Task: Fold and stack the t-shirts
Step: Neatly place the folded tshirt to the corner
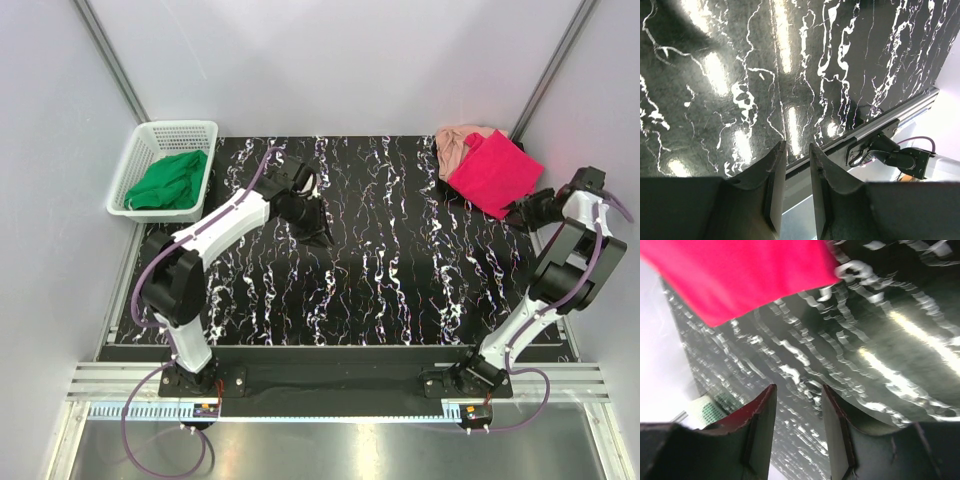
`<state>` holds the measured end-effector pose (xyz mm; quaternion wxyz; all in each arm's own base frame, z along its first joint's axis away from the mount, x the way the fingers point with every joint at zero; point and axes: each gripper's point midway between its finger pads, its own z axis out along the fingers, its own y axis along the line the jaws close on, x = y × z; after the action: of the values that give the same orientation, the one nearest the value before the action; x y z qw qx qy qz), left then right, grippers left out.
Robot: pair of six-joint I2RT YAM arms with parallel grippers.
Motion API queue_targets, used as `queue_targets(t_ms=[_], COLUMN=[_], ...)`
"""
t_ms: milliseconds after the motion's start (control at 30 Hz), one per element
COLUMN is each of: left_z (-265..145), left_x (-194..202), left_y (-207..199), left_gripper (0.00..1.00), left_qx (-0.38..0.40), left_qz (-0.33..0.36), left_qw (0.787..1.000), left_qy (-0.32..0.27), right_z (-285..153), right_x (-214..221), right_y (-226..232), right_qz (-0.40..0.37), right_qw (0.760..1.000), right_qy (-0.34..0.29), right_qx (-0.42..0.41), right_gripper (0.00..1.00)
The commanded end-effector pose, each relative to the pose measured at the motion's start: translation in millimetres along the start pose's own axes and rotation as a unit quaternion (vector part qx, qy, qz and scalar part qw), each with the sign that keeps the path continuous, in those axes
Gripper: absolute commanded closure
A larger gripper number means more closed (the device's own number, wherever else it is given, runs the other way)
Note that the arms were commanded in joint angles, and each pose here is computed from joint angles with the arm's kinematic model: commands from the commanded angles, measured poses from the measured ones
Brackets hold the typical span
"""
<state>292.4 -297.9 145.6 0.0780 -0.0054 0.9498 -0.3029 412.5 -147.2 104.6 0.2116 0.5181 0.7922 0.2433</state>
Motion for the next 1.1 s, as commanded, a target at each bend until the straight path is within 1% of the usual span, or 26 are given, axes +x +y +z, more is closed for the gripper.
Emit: queue_targets(t_ms=[0, 100, 133, 233, 267, 300, 367, 400, 433, 467, 500, 533, 567, 600, 633, 667, 733, 900, 933, 1000, 1067], left_z=[-12.3, -7.5, -6.2, -0.4, 0.2, 4.5, 5.3, 8.2, 8.7, 9.1, 11.1, 11.3, 11.7, 13.4, 14.3, 14.7, 15.7, 13.4, 14.7, 14.6, 15.6], left_x=[1.5, 4.7, 5.0, 4.6, 4.5, 4.3, 2.0, 2.0, 0.8, -0.8, -1.0, -2.1, -1.9, -1.9, -1.9, -1.1, -1.1, 3.6, 5.6, 6.7, 5.8], left_y=[1.6, 3.5, 3.6, 3.8, 2.8, 3.8, -0.3, 1.1, -0.6, -2.1, -0.4, -0.9, -1.3, -0.6, -0.4, 1.0, 2.3, 5.9, 9.2, 6.5, 7.4], left_gripper=[0.70, 0.71, 0.71, 0.71, 0.71, 0.71, 0.71, 0.71, 0.71, 0.71, 0.71, 0.71, 0.71, 0.71, 0.71, 0.71, 0.71, 0.71, 0.71, 0.71, 0.70], left_qx=[-0.006, -0.005, -0.005, -0.003, -0.002, -0.003, 0.004, 0.002, 0.004, 0.007, 0.004, 0.004, 0.004, 0.003, 0.002, 0.000, -0.002, -0.004, -0.005, 0.006, 0.006], left_qz=[-0.002, -0.004, -0.003, 0.002, 0.004, 0.002, 0.006, 0.004, 0.007, 0.007, 0.007, 0.008, 0.009, 0.008, 0.010, 0.009, 0.015, 0.021, 0.020, 0.023, 0.023], left_qw=[1.000, 1.000, 1.000, 1.000, 1.000, 1.000, 1.000, 1.000, 1.000, 1.000, 1.000, 1.000, 1.000, 1.000, 1.000, 1.000, 0.999, 1.000, 1.000, 1.000, 1.000], left_qy=[-0.018, -0.006, -0.003, 0.009, 0.014, 0.020, 0.023, 0.026, 0.026, 0.026, 0.028, 0.026, 0.027, 0.029, 0.028, 0.029, 0.028, 0.022, 0.022, 0.019, 0.017], right_z=[-17.2, -17.9, -10.5, -11.1, -14.2, -16.7, -26.5, -23.6, -22.0, -28.8, -14.2, -10.8, -20.3, -17.9, -7.7, -9.1, -4.5, -37.2, -42.6, -52.5, -49.9], right_x=[-32.2, -40.0, -40.3, -43.9, -42.0, -38.4, -32.4, -15.9, -9.0, -4.5, 14.5, 22.8, 26.5, 31.4, 48.4, 38.3, 38.4, 3.5, 1.3, 10.1, 43.6], right_y=[4.1, -1.6, -3.9, 8.9, 23.9, 35.1, 55.3, 70.5, 74.3, 74.7, 77.4, 76.1, 71.0, 64.6, 45.5, 45.0, 37.6, 32.5, 33.3, 46.2, 67.5], right_qz=[-0.025, -0.020, -0.017, -0.020, -0.026, -0.034, -0.064, -0.094, -0.118, -0.157, -0.184, -0.210, -0.215, -0.222, -0.225, -0.237, -0.246, -0.262, -0.258, -0.268, -0.292], right_qw=[0.998, 0.998, 0.998, 0.998, 0.998, 0.997, 0.994, 0.992, 0.991, 0.987, 0.983, 0.977, 0.972, 0.967, 0.956, 0.949, 0.941, 0.918, 0.917, 0.917, 0.927], right_qy=[-0.054, -0.065, -0.055, -0.053, -0.044, -0.038, -0.035, -0.023, -0.019, -0.024, 0.005, 0.020, 0.030, 0.045, 0.094, 0.072, 0.066, -0.028, -0.039, -0.049, -0.015], right_qx=[0.003, 0.013, 0.013, -0.010, -0.046, -0.066, -0.081, -0.078, -0.060, -0.010, 0.016, 0.038, 0.086, 0.115, 0.164, 0.192, 0.223, 0.298, 0.303, 0.291, 0.236], right_gripper=[0.52, 0.52, 0.52, 0.52, 0.52, 0.53, 0.56, 0.57, 0.57, 0.58, 0.58, 0.58, 0.57, 0.57, 0.57, 0.57, 0.57, 0.57, 0.57, 0.54, 0.55])
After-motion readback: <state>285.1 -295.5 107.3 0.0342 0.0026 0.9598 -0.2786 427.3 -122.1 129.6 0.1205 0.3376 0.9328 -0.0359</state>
